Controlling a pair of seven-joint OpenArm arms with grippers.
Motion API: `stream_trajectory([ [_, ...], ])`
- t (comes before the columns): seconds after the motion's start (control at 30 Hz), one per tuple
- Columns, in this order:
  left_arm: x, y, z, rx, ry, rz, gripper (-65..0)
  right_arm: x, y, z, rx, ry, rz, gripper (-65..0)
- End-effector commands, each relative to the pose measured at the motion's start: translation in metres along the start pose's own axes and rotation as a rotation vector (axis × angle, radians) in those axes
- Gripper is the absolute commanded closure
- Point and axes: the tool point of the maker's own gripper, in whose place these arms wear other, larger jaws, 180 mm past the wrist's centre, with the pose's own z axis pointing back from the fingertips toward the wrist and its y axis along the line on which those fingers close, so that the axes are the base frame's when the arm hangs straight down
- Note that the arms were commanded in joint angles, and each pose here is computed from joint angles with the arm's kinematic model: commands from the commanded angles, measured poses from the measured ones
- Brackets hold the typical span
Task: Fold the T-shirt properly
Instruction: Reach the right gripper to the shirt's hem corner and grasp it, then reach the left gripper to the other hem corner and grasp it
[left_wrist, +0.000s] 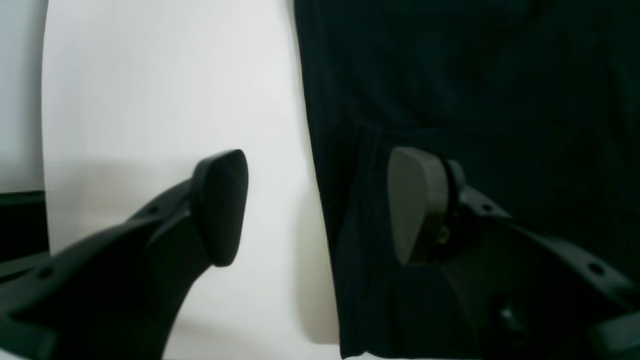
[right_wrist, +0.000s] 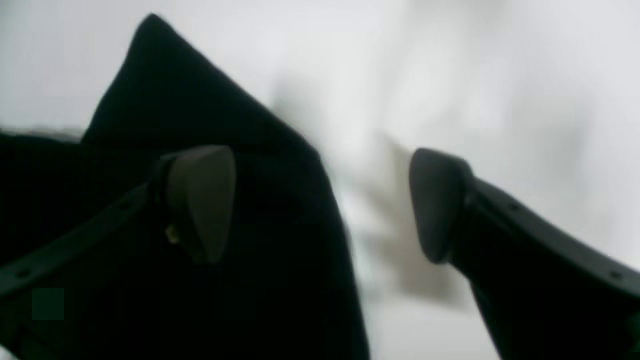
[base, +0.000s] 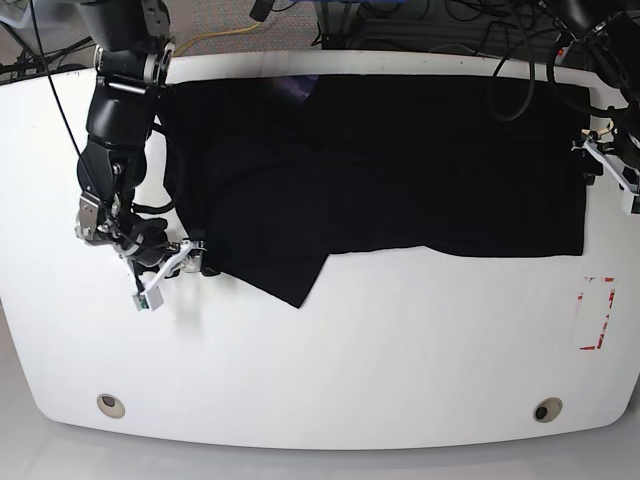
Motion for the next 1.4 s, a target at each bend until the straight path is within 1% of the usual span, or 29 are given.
stream_trajectory([
  [0.0, 0.013, 0.008, 0.005, 0.019, -0.039, -0.014, -40.7, 0.027, -0.001, -0.003, 0.004, -0.056, 0.023, -52.5],
  [0.2, 0.013, 0.008, 0.005, 0.019, -0.039, -0.014, -40.7, 0.026, 0.011, -0.031, 0.044, -0.020, 0.025, -52.5],
  [0.3, 0.013, 0.008, 0.005, 0.020, -0.038, -0.014, -40.7, 0.020, 0.033, -0.047, 0.082, 0.006, 0.056, -52.5],
  [0.57, 0.013, 0.007, 0.005, 0.017, -0.038, -0.018, -40.7, 0.001, 0.085, -0.069, 0.166, 0.069, 0.126, -52.3],
  [0.63, 0.014, 0.007, 0.005, 0.017, -0.040, -0.017, -40.7, -0.003, 0.091, -0.071, 0.172, 0.083, 0.147, -52.3],
  [0.7, 0.014, 0.007, 0.005, 0.017, -0.040, -0.017, -40.7, -0.001, 0.093, -0.072, 0.176, 0.068, 0.149, -51.8],
  [0.77, 0.014, 0.007, 0.005, 0.017, -0.040, -0.017, -40.7, 0.001, 0.093, -0.073, 0.176, 0.050, 0.143, -48.0],
  [0.9, 0.015, 0.008, 0.005, 0.018, -0.042, -0.019, -40.7, 0.008, 0.093, -0.073, 0.177, 0.012, 0.140, -31.5],
  [1.0, 0.030, 0.012, 0.004, 0.036, -0.074, -0.017, -41.0, 0.009, 0.090, -0.072, 0.171, 0.007, 0.145, -16.2],
  [1.07, 0.032, 0.017, 0.000, 0.057, -0.062, -0.013, -41.1, 0.006, 0.088, -0.073, 0.156, 0.022, 0.171, -9.0],
  [1.1, 0.036, 0.020, -0.004, 0.065, -0.062, -0.001, -41.3, 0.004, 0.087, -0.074, 0.143, 0.034, 0.199, -4.8],
  [1.17, 0.038, 0.021, -0.013, 0.069, -0.051, 0.023, -41.3, 0.002, 0.084, -0.074, 0.126, 0.048, 0.228, -0.8],
  [1.2, 0.039, 0.024, -0.017, 0.076, -0.042, 0.033, -41.4, 0.001, 0.083, -0.074, 0.120, 0.054, 0.239, 0.0],
  [1.27, 0.045, 0.031, -0.026, 0.093, -0.036, 0.050, -41.4, 0.001, 0.086, -0.076, 0.123, 0.055, 0.245, 0.0],
  [1.37, 0.055, 0.037, -0.040, 0.101, -0.077, 0.091, -41.4, 0.001, 0.086, -0.076, 0.123, 0.054, 0.244, 0.0],
])
